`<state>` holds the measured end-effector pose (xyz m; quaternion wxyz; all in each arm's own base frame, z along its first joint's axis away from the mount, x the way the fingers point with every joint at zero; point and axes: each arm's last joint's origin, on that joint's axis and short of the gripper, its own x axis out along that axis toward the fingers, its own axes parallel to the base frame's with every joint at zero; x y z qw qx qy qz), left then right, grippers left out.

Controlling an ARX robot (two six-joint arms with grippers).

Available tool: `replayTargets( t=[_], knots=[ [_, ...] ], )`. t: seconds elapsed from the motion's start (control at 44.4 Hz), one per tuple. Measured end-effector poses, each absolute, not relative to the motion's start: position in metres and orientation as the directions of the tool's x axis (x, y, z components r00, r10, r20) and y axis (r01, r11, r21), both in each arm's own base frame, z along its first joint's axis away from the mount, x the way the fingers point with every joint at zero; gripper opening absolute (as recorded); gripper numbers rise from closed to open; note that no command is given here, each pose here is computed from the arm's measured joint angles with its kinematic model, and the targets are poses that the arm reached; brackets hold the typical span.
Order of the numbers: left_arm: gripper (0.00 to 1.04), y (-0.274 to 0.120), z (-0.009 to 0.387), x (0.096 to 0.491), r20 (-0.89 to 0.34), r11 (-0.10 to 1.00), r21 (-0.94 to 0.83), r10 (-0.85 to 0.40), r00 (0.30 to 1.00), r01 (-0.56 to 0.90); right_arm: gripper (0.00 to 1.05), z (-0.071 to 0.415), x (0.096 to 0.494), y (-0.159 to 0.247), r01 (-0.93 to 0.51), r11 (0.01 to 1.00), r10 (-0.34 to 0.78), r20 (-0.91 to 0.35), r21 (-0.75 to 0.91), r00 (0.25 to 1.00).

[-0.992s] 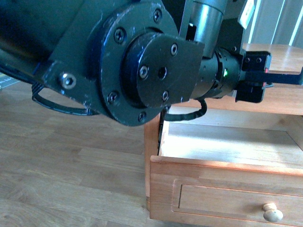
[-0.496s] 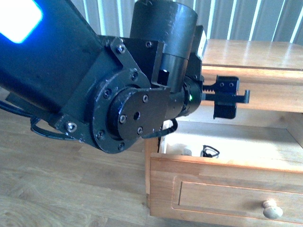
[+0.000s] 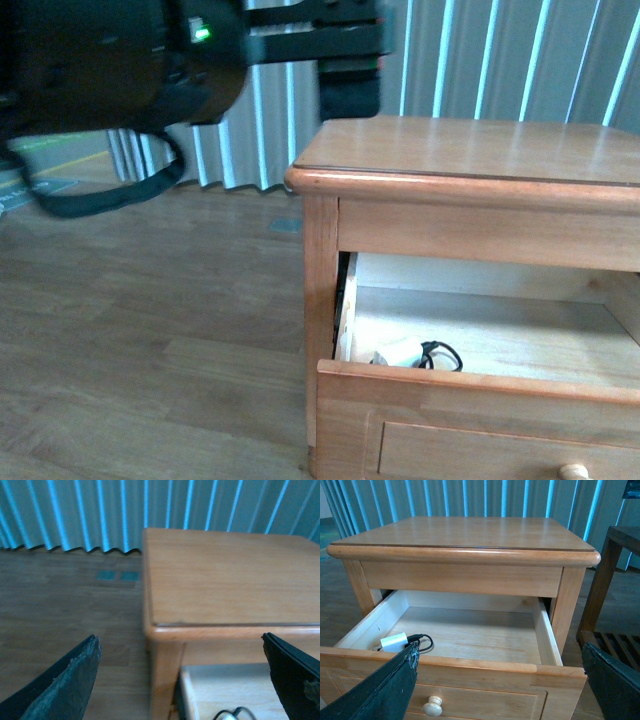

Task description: Put charger into drawer

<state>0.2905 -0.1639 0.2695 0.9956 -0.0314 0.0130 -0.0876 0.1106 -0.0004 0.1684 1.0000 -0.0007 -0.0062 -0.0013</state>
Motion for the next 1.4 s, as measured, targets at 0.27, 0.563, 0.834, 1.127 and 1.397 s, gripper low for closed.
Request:
replayTargets(
  t=[0.27, 0.563, 0.834, 1.127, 1.397],
  knots=[
    [0.99, -0.093, 0.255, 0.193, -0.028, 0.990, -0.098, 0.102, 0.994, -0.105, 0.96, 0.168, 0.111, 0.000, 0.003, 1.000, -0.003, 0.012, -0.001, 1.000],
    [0.99, -0.071, 0.242, 0.133, -0.007, 0.963, -0.166, 0.212, 0.977, -0.211, 0.96, 0.168, 0.111, 0.000, 0.003, 1.000, -0.003, 0.012, -0.001, 1.000],
    [0.99, -0.052, 0.228, 0.107, -0.039, 0.914, -0.245, 0.323, 0.945, -0.323, 0.96, 0.168, 0.111, 0.000, 0.003, 1.000, -0.003, 0.012, -0.001, 1.000],
    [0.67, -0.038, 0.212, 0.098, -0.005, 0.997, -0.081, 0.000, 1.000, -0.001, 0.96, 0.168, 0.111, 0.000, 0.003, 1.000, -0.003, 0.013, -0.001, 1.000],
    [0.06, -0.017, 0.191, 0.098, 0.001, 1.000, -0.018, -0.011, 1.000, 0.011, 0.96, 0.168, 0.111, 0.000, 0.003, 1.000, -0.003, 0.013, -0.001, 1.000]
  ],
)
